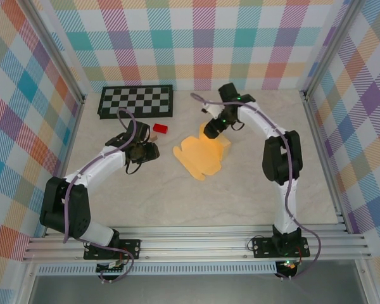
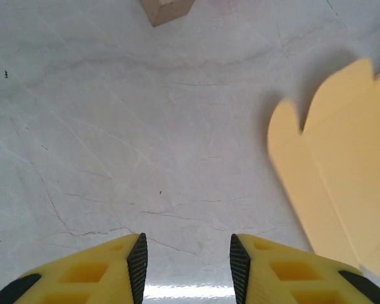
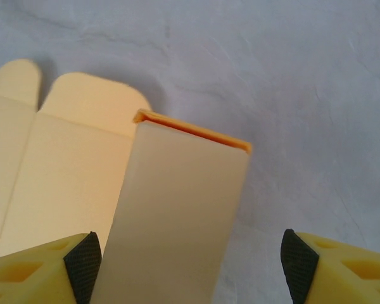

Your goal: Fold the paper box

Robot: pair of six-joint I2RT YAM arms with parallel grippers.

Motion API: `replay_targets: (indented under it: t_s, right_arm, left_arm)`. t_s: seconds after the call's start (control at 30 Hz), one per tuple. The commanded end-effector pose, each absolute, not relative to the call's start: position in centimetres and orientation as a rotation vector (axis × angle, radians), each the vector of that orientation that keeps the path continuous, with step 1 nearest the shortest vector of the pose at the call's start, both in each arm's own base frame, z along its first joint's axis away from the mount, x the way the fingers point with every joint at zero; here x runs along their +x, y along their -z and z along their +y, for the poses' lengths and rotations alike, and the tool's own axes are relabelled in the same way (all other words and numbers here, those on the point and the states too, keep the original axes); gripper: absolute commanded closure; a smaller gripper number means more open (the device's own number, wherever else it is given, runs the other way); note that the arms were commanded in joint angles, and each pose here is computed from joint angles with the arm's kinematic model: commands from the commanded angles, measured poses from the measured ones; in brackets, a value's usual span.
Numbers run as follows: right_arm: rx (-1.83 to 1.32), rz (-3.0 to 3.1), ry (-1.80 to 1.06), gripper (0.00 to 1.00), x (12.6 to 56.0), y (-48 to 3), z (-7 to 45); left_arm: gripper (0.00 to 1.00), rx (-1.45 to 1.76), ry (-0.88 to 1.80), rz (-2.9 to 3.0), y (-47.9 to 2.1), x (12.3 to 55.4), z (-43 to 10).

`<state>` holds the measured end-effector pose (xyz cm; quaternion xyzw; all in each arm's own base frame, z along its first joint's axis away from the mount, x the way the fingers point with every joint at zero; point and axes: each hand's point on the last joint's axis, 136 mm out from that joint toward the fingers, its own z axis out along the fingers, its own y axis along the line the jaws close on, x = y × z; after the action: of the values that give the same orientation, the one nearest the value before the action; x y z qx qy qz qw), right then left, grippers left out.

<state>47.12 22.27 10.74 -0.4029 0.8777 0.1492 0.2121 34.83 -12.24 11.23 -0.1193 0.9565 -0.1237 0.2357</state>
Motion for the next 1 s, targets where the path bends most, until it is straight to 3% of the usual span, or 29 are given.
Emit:
replay_targets:
  t_s: [0.0, 0.33, 0.6, 0.83, 0.97]
  right_arm:
    - [-0.833, 2.573, -0.771, 0.23, 46.7, -9.5, 20.6]
    - [-0.419, 2.639, -0.878, 0.24, 47.0, -6.7, 14.3]
    - [-0.059, 2.580, -1.208, 0.33, 46.6, -8.4, 13.0]
    - [0.042, 2.501, -1.288, 0.36, 46.3, -9.7, 13.2]
    - [0.124, 2.426, -1.270, 0.36, 46.4, -10.8, 12.9]
  left_arm:
    - [0.58, -0.350, 0.400, 2.612, -11.7, 34.7, -12.5]
    - [0.51, -0.328, 0.565, 2.601, -12.8, 35.3, -16.6]
    - [0.51, -0.276, 0.607, 2.611, -12.8, 36.6, -20.0]
    - [0.47, -0.277, 0.740, 2.596, -13.0, 37.3, -23.0]
    - [0.41, -0.282, 0.911, 2.462, -15.8, 38.6, -26.1]
